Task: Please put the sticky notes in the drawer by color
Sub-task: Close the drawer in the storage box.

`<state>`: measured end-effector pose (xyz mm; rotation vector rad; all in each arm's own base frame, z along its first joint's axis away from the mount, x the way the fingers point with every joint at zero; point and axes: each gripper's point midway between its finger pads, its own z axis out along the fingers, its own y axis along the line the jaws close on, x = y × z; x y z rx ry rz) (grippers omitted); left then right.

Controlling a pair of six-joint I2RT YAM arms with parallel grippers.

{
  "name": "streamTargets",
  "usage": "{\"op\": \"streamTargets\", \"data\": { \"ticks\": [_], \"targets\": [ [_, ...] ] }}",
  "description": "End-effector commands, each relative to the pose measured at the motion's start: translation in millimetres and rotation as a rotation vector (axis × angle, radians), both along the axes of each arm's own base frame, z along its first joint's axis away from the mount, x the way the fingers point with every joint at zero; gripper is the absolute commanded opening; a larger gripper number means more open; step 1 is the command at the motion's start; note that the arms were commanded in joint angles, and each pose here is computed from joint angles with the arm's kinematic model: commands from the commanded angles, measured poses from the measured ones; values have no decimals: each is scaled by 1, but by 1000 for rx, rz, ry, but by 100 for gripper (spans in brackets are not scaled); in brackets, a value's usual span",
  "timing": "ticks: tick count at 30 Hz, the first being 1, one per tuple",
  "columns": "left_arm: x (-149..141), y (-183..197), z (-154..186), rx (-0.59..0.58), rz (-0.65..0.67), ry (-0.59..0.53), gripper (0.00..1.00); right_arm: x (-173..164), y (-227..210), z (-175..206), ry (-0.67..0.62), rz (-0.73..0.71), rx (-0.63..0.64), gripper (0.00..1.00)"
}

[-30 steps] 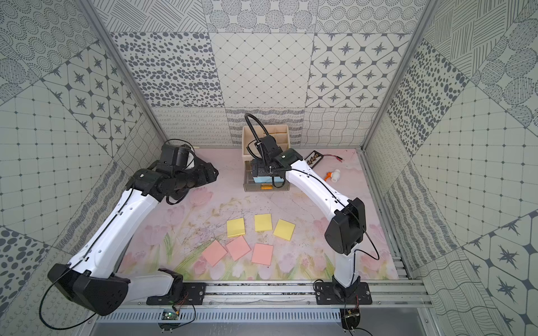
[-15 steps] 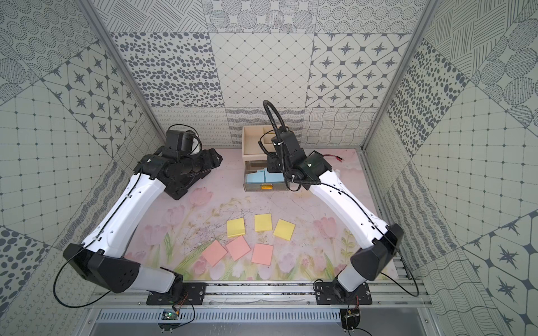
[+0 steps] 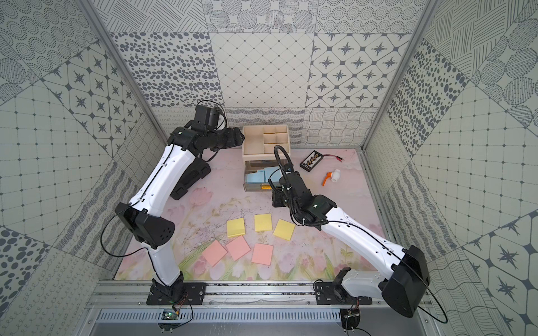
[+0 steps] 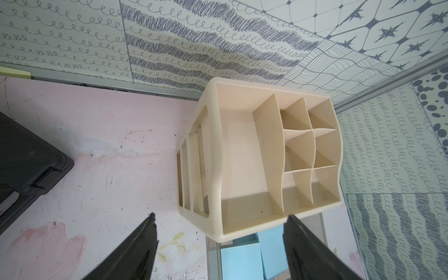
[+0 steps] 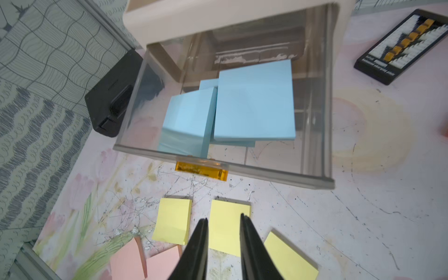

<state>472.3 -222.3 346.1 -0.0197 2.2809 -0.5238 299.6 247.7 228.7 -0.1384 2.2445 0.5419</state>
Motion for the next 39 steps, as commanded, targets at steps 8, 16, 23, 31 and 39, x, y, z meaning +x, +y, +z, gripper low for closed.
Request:
{"op": "streamTargets", "data": {
  "ticks": [8, 16, 23, 31, 39],
  "targets": [
    [39, -7, -58, 177, -9, 67, 73, 15, 29, 25, -96, 43, 152, 39],
    [46, -11, -84, 196, -14, 103, 62, 20, 40, 18, -88, 66, 159, 39],
    [48, -14, -98, 202, -32, 130, 37, 26, 51, 9, -74, 92, 145, 38],
    [45, -17, -96, 205, -70, 128, 20, 33, 64, 15, -81, 125, 132, 38],
    [42, -23, -96, 201, -118, 132, 15, 59, 61, 13, -133, 98, 34, 37]
  ]
}}
